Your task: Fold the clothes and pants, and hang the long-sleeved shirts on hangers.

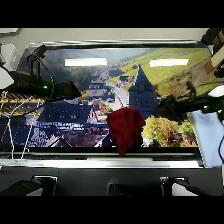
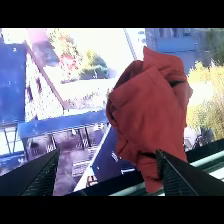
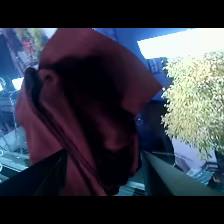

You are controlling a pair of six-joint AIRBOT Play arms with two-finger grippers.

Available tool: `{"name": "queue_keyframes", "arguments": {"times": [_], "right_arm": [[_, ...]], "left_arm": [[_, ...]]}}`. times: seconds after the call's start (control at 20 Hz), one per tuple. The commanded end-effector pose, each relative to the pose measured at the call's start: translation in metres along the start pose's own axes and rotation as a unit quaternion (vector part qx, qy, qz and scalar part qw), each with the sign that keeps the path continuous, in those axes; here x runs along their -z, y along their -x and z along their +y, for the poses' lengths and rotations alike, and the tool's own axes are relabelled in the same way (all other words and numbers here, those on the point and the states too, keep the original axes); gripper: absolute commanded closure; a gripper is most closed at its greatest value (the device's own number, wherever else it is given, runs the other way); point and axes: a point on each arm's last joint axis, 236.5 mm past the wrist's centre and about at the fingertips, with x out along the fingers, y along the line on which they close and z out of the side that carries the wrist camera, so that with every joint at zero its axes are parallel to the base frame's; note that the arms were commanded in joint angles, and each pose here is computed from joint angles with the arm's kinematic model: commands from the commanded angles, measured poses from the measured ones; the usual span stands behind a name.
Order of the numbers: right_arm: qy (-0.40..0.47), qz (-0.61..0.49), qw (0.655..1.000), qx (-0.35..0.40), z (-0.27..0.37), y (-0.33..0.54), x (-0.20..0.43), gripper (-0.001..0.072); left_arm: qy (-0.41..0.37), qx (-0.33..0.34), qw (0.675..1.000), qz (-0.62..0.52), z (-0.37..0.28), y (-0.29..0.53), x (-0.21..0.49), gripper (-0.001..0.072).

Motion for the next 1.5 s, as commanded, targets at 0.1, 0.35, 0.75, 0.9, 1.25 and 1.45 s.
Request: {"name": "queue_keyframes", "arguments": {"times": [0.1, 0.35, 0.75, 0.9, 1.25, 1.45], "right_arm": [[-0.058, 0.017, 0.998, 0.014, -0.034, -0.068, 0.009, 0.0192], [-0.050, 0.016, 0.998, 0.035, -0.031, -0.104, 0.009, 0.0192], [-0.104, 0.000, 0.994, 0.039, -0.036, -0.114, 0.000, 0.0247], [-0.099, 0.016, 0.994, 0.049, -0.031, -0.129, 0.011, 0.0277], [-0.054, 0.001, 0.997, 0.062, -0.024, -0.125, 0.012, 0.0680], [-0.031, 0.002, 0.998, 0.053, -0.010, -0.111, 0.019, 0.0679]], "left_arm": [[0.001, -0.002, 1.000, -0.015, 0.003, 0.001, -0.008, 0.0006], [0.010, -0.003, 1.000, -0.017, 0.004, 0.002, -0.009, 0.0005], [0.058, -0.021, 0.998, -0.023, 0.034, 0.012, -0.016, 0.0005], [0.083, -0.035, 0.996, -0.021, 0.056, 0.015, -0.016, 0.0005], [0.152, 0.026, 0.988, 0.027, 0.078, -0.070, 0.024, 0.0005], [0.168, 0.157, 0.973, 0.033, 0.038, -0.148, 0.043, 0.0006]]}}
